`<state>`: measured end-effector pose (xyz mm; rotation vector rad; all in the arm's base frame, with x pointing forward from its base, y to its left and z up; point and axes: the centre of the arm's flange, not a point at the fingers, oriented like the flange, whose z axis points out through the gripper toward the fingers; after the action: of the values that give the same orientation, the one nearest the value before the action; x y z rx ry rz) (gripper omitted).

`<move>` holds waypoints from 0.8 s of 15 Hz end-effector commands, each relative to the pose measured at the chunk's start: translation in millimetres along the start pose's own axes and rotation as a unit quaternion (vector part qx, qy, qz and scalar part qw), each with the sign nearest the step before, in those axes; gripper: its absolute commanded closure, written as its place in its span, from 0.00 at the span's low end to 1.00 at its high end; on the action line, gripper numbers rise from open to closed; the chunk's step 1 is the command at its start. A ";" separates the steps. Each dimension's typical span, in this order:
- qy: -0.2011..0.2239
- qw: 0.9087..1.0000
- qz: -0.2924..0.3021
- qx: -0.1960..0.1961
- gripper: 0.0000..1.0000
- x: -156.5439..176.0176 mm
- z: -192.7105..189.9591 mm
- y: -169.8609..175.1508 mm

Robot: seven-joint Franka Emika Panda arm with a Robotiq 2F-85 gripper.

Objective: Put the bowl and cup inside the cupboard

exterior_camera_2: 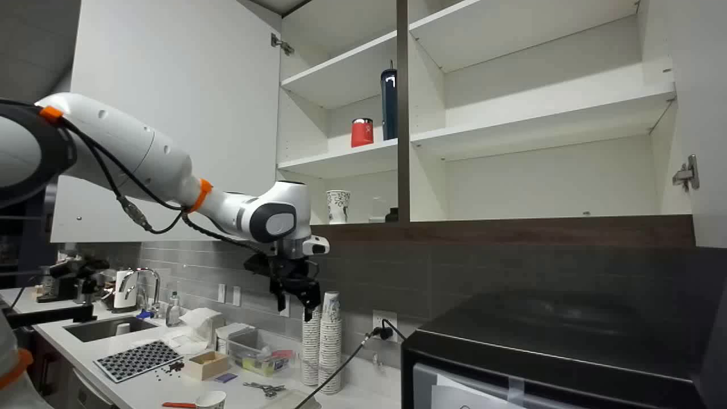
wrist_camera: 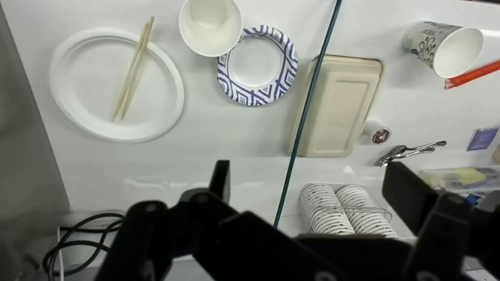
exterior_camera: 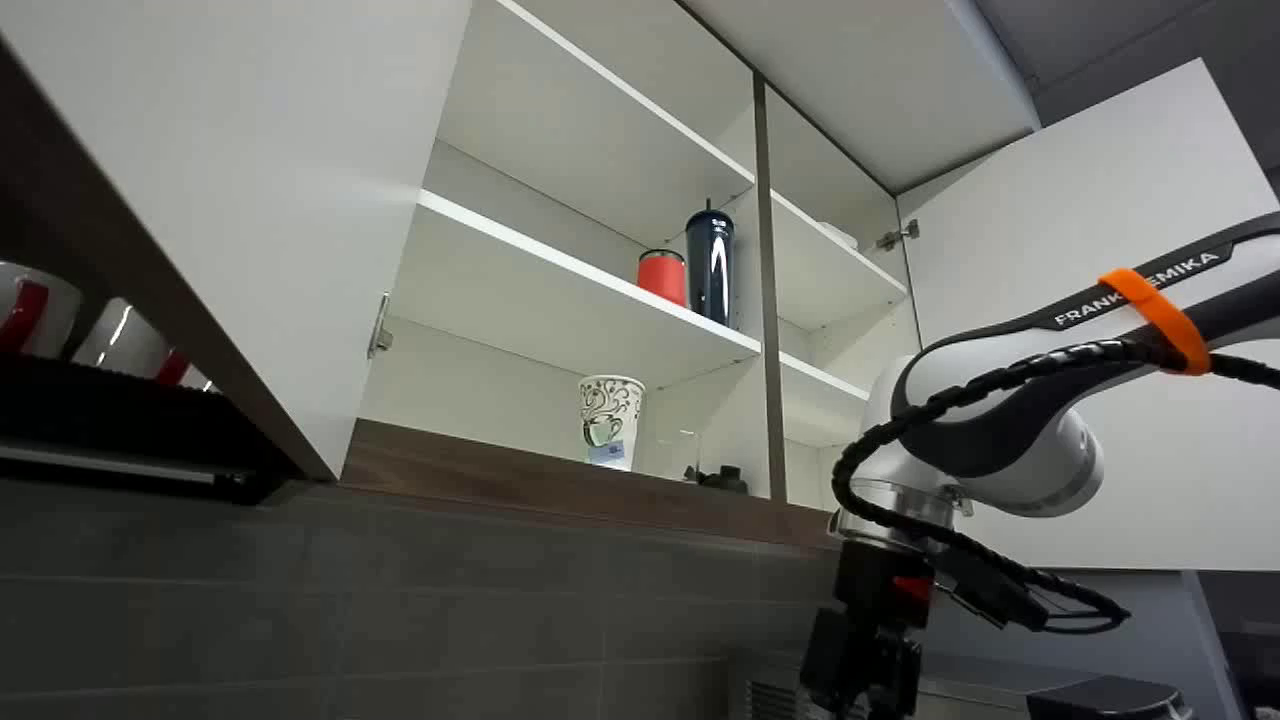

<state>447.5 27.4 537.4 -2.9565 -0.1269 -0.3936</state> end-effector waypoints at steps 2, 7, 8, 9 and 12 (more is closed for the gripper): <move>0.000 1.000 0.000 0.000 0.00 0.0 0.0 0.0; 0.000 1.000 0.000 0.000 0.00 0.0 0.0 0.0; -0.008 0.999 0.027 -0.015 0.00 3.7 12.8 3.9; -0.013 0.997 0.066 -0.045 0.00 6.0 35.4 14.6; -0.026 0.989 0.126 -0.077 0.00 -1.0 93.5 44.8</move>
<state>458.6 11.2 504.9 -3.0305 0.0936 -0.3720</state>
